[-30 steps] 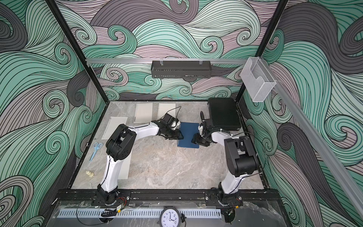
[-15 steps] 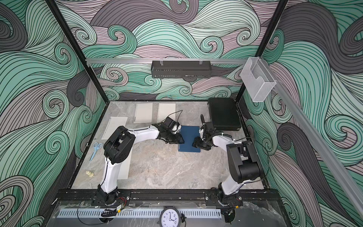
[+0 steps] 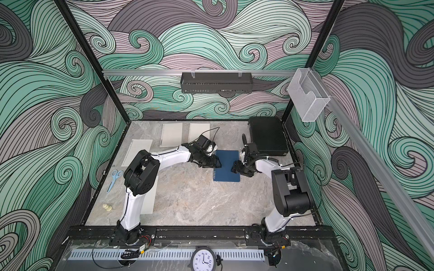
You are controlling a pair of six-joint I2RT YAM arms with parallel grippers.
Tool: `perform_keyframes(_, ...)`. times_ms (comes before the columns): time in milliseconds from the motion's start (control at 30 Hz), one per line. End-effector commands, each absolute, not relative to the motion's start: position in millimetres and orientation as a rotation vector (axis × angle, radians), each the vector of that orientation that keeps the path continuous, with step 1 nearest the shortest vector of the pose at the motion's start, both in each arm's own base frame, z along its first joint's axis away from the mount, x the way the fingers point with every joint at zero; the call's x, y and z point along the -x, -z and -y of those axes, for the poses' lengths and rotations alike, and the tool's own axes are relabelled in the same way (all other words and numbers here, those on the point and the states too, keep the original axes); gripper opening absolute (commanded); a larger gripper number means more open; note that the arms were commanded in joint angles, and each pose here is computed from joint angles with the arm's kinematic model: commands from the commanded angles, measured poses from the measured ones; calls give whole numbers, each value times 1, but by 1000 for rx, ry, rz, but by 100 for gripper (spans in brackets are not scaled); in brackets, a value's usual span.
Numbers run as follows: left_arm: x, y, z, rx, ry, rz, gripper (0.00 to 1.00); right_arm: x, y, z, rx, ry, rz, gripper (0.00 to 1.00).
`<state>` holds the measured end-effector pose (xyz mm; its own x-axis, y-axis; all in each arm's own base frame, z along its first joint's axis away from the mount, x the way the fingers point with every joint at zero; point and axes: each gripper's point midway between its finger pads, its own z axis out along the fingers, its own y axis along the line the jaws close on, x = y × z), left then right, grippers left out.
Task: Tear off pages from different notebooks
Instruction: Move the notebook to the center of the board, then open the notebook at the center of the board.
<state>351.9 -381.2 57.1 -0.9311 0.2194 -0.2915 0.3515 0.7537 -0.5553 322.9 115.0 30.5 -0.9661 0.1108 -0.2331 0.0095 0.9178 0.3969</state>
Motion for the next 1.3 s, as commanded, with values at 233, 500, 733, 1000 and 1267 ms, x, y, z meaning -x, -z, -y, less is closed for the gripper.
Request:
perform_keyframes(233,-373,-63,378,-459,930,-2729,57,-341,-31,-106,-87,-553,-2824,74)
perform_keyframes(500,-381,-60,380,-461,951,-2739,57,-357,-33,-109,-90,-578,-2804,74)
perform_keyframes(733,-378,-44,379,-446,947,-2780,56,-367,-33,-112,-94,-616,-2792,72)
perform_keyframes(1000,-369,-35,382,-436,991,-2802,55,-370,-37,-119,-83,-674,-2773,70)
perform_keyframes(1267,-363,-29,382,-430,1005,-2818,53,-368,-42,-124,-77,-723,-2763,68)
